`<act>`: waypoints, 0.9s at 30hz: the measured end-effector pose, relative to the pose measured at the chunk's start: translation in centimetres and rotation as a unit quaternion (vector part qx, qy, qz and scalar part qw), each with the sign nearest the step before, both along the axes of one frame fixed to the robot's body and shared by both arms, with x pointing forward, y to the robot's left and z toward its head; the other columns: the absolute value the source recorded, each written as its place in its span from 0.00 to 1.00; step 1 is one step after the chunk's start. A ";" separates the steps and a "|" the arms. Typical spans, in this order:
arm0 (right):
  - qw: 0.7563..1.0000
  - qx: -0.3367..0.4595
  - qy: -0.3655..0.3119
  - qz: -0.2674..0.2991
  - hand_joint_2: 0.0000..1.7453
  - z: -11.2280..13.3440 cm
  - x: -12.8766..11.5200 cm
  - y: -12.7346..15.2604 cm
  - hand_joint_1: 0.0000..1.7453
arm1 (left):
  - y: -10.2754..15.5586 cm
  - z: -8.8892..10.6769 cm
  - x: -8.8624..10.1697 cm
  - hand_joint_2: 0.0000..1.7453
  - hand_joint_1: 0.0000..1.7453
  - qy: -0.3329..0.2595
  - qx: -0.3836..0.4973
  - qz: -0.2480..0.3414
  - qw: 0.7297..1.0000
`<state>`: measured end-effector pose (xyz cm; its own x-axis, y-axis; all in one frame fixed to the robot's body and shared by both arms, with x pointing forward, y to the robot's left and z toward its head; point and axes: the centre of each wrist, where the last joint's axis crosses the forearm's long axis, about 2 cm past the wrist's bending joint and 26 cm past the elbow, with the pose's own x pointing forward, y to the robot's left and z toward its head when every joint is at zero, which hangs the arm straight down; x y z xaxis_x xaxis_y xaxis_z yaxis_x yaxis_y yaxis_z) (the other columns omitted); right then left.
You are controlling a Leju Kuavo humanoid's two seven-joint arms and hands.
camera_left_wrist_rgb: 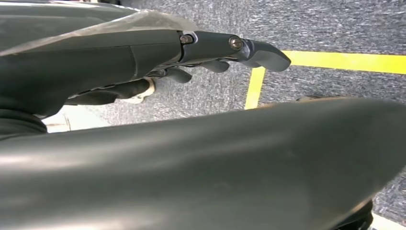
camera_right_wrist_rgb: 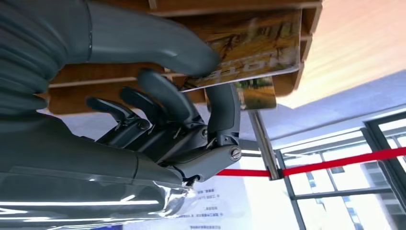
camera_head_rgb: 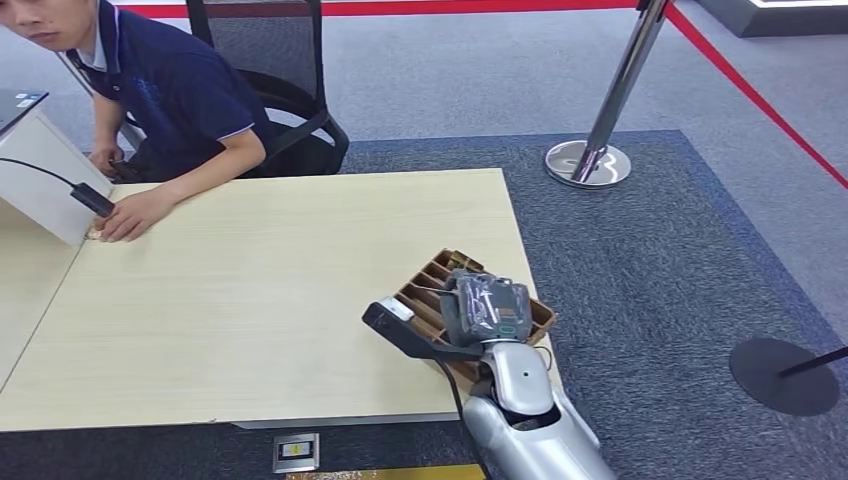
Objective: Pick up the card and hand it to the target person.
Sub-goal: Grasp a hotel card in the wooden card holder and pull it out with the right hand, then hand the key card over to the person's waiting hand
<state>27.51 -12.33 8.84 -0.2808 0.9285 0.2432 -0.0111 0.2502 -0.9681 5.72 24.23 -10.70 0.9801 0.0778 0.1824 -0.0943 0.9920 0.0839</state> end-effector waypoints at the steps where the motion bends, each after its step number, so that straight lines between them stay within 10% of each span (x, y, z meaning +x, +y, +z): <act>1: 1.000 0.003 -0.006 0.001 1.00 0.2 -0.2 -0.1 1.00 | 0.0 0.0 0.0 0.00 0.00 0.000 0.000 0.001 1.000; 14: 0.992 0.067 -0.087 0.054 1.00 4.5 -1.8 -0.5 1.00 | 0.0 0.0 0.0 0.00 0.00 -0.007 0.001 0.007 1.000; 27: 0.981 0.086 -0.106 0.139 1.00 8.9 4.7 4.2 1.00 | -0.1 0.0 0.2 0.00 0.00 -0.012 -0.001 0.002 1.000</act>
<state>32.17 -8.09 17.75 -0.5782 0.7592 0.2989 0.0949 0.4264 -0.8995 5.91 24.09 -10.66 0.9751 0.0815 0.2062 -0.0997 0.9918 0.0795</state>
